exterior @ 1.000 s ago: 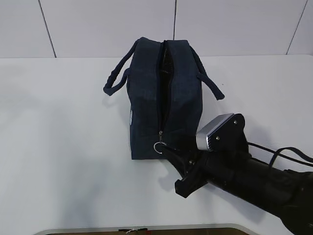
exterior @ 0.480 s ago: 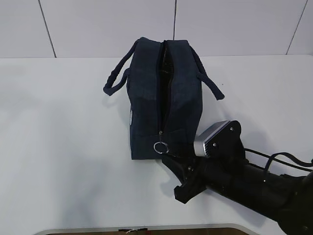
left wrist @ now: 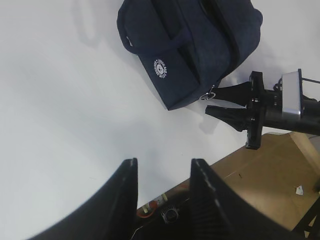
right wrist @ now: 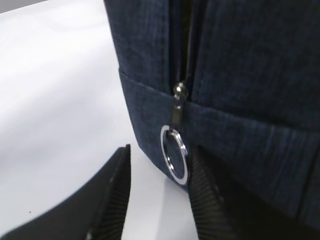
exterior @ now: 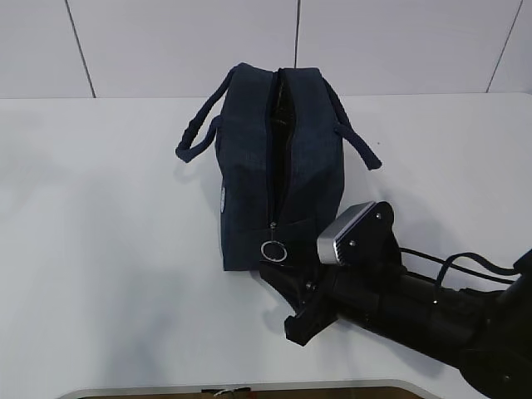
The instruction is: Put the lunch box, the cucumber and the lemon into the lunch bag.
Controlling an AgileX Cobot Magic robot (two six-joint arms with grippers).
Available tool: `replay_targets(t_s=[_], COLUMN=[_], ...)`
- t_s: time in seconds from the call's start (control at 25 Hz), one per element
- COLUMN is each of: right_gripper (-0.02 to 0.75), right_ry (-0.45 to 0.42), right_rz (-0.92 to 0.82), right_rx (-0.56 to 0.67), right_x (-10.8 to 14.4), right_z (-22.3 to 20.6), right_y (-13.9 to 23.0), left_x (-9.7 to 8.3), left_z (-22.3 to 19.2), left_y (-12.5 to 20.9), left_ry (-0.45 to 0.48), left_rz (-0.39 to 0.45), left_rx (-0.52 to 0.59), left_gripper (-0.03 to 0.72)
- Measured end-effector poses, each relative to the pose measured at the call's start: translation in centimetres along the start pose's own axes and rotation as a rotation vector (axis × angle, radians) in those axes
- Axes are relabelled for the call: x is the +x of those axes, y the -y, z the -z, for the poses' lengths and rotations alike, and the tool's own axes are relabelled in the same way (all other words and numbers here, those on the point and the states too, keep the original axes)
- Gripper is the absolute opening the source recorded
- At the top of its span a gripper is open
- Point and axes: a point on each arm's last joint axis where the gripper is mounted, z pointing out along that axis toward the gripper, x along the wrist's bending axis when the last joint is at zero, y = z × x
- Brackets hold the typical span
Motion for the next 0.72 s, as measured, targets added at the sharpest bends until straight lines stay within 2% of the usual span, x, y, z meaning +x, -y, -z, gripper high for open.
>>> replay_targets(t_s=[0.72], right_gripper=[0.318], right_ry=[-0.034], right_rz=[-0.011], right_rx=[-0.027], right_x=[-0.2], right_z=[-1.7], right_y=[-0.9], left_x=[0.0], left_z=[0.0], left_y=[0.0], left_ry=[-0.001], left_rz=[0.0], left_rx=[0.0], left_gripper=[0.251])
